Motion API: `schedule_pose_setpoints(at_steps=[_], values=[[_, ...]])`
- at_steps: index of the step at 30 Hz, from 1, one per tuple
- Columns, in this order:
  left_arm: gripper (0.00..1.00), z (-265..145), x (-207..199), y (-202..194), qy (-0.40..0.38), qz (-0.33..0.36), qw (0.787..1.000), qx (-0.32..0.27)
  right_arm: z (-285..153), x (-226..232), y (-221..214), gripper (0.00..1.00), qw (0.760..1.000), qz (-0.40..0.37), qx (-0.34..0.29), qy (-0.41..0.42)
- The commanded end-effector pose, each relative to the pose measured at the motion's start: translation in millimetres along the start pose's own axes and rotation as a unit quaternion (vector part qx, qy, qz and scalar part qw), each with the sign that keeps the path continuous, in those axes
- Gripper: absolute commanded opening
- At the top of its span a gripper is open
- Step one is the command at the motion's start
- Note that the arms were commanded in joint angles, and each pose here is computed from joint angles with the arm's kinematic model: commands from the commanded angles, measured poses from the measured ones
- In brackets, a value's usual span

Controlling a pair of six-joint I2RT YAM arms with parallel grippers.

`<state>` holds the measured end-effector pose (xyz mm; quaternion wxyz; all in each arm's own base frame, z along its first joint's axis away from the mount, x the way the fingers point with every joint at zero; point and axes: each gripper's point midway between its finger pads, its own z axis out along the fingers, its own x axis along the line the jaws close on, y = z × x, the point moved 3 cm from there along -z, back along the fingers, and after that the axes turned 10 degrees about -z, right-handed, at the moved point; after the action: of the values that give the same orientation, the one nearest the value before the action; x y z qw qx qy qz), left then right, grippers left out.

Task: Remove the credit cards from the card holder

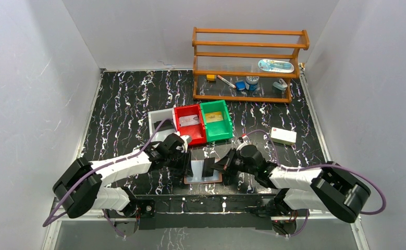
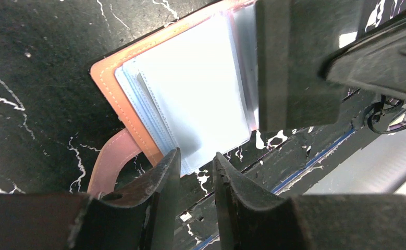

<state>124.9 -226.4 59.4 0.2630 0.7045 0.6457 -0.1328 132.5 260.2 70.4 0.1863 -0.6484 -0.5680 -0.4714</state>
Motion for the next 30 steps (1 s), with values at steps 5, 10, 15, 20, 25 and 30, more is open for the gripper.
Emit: schedule_pose_setpoints(at_steps=[5,10,15,20,25,30], values=[[0.4,-23,-8,18,-0.005,0.011,0.998,-0.058,-12,7,17,0.0,0.999,-0.025,-0.048,-0.001],[0.51,-35,-18,29,-0.033,0.01,0.996,-0.085,-14,17,19,0.0,0.998,-0.039,-0.051,0.025],[0.58,-48,-26,42,-0.115,-0.032,0.989,-0.086,-15,33,18,0.0,0.995,-0.055,-0.045,0.073],[0.62,-76,-28,59,-0.223,-0.077,0.967,-0.098,-17,48,15,0.0,0.989,-0.067,-0.037,0.127],[0.69,-77,-37,51,-0.297,-0.075,0.948,-0.088,-23,69,17,0.0,0.978,-0.081,-0.041,0.186],[0.69,-78,-45,46,-0.351,-0.079,0.93,-0.074,-30,83,19,0.0,0.969,-0.09,-0.05,0.223]])
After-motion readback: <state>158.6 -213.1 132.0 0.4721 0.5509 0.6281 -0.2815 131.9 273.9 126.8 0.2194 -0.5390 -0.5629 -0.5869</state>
